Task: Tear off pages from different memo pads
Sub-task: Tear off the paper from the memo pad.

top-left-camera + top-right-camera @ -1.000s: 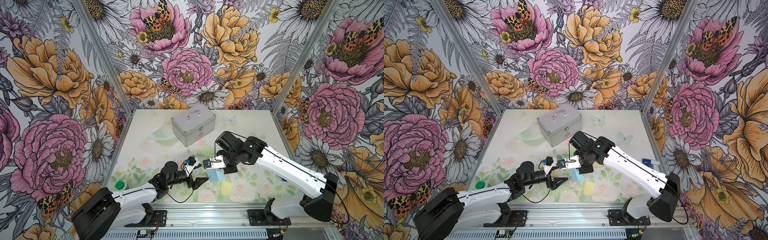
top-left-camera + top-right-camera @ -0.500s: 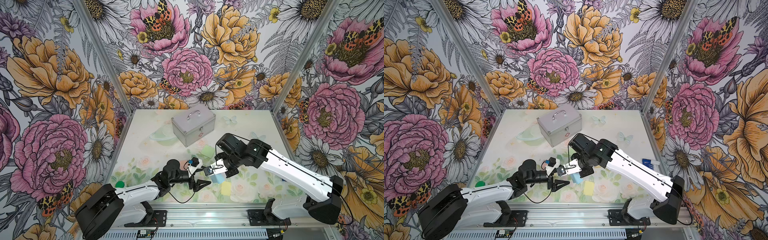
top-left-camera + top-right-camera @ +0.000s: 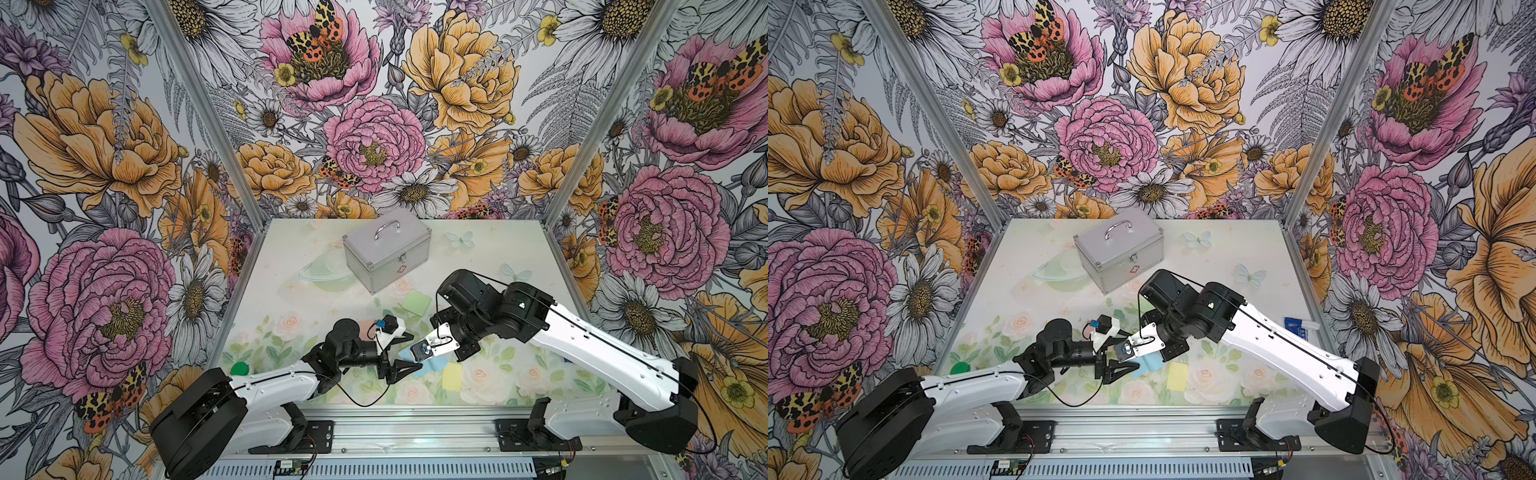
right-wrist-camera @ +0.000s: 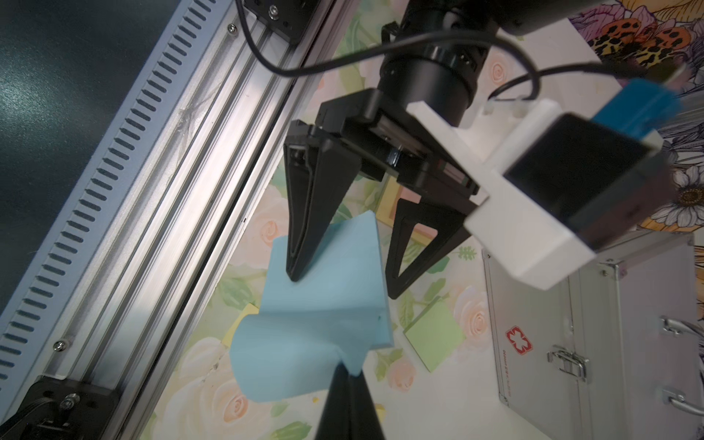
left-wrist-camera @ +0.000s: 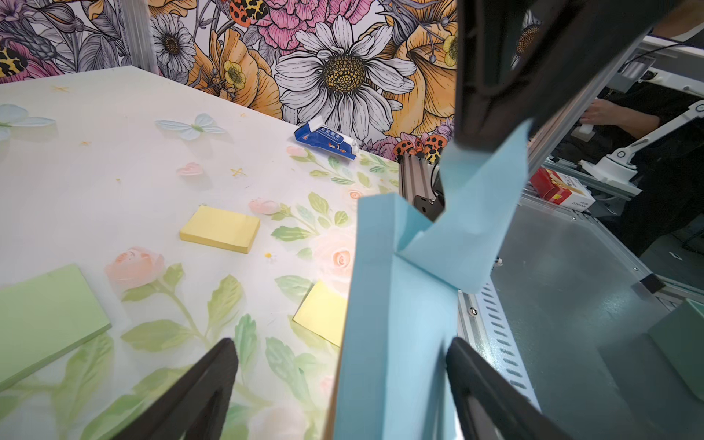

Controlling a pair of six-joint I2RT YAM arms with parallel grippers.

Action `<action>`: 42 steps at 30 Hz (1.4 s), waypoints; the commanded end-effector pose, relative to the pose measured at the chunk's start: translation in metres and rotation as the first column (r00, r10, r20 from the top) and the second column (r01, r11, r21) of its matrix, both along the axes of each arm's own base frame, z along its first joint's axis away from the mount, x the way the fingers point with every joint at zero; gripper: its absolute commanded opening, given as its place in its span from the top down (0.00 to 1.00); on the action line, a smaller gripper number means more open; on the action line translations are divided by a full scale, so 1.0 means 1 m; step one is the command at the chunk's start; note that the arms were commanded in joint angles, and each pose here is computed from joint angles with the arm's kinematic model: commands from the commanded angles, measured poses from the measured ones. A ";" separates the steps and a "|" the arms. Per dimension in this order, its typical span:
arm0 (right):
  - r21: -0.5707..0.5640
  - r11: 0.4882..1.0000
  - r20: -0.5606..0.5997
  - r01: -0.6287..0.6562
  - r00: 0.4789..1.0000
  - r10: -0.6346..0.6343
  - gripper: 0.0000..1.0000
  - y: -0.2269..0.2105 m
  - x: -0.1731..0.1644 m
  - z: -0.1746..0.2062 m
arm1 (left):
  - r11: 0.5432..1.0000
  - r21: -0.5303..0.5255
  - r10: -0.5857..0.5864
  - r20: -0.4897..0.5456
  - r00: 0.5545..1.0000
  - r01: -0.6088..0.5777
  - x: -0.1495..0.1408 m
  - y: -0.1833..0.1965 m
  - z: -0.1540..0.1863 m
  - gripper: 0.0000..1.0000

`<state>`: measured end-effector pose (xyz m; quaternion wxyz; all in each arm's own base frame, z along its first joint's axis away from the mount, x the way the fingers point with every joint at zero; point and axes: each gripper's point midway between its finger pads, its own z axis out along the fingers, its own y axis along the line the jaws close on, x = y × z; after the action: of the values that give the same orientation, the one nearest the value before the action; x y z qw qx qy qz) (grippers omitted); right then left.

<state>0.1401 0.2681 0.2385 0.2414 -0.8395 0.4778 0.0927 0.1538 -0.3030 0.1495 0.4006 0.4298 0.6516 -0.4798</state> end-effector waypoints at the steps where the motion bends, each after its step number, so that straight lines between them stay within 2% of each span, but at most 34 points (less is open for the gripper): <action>1: -0.018 0.986 0.096 -0.166 0.981 0.167 1.00 -0.002 -0.003 0.009 | 0.996 -0.059 -0.065 0.045 0.997 0.068 -0.010 -0.007 0.023 0.16; 6: -0.074 0.989 0.107 -0.131 0.985 0.139 1.00 -0.004 0.007 -0.003 | 0.992 -0.069 -0.101 0.083 0.991 0.107 -0.019 -0.007 0.028 0.32; 8: -0.074 0.988 0.103 -0.134 0.985 0.141 1.00 -0.003 0.007 -0.003 | 0.991 -0.071 -0.105 0.095 0.990 0.112 -0.021 -0.007 0.029 0.43; 14: -0.076 0.989 0.109 -0.127 0.985 0.135 1.00 -0.004 0.007 -0.003 | 0.989 -0.067 -0.123 0.090 0.988 0.129 -0.024 -0.009 0.028 0.60; 22: -0.106 0.992 0.124 -0.062 0.989 0.075 1.00 -0.011 0.015 -0.011 | 0.995 0.002 -0.096 0.067 0.993 0.096 -0.015 -0.011 0.017 1.00; 27: -0.154 0.988 0.126 -0.020 0.991 0.039 1.00 -0.020 0.019 -0.024 | 0.996 0.063 -0.070 0.056 0.996 0.067 -0.007 -0.011 0.007 1.00; 30: -0.173 0.984 0.155 0.047 0.988 -0.020 1.00 -0.027 0.028 -0.026 | 0.996 0.080 -0.052 0.068 0.996 0.046 -0.005 -0.008 0.004 1.00; 37: -0.115 0.979 0.211 0.171 0.967 -0.144 1.00 -0.050 0.041 -0.012 | 0.985 0.145 0.090 0.058 0.994 -0.098 0.021 0.003 -0.010 1.00; 42: -0.087 0.969 0.200 0.232 0.957 -0.212 1.00 -0.059 0.044 -0.012 | 0.976 0.147 0.157 0.042 0.987 -0.162 0.035 0.011 -0.010 1.00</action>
<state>0.1797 0.2140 0.2262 0.2443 -0.7972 0.5514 -0.0259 0.1760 -0.2965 0.1359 0.4018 0.4336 0.6978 -0.4045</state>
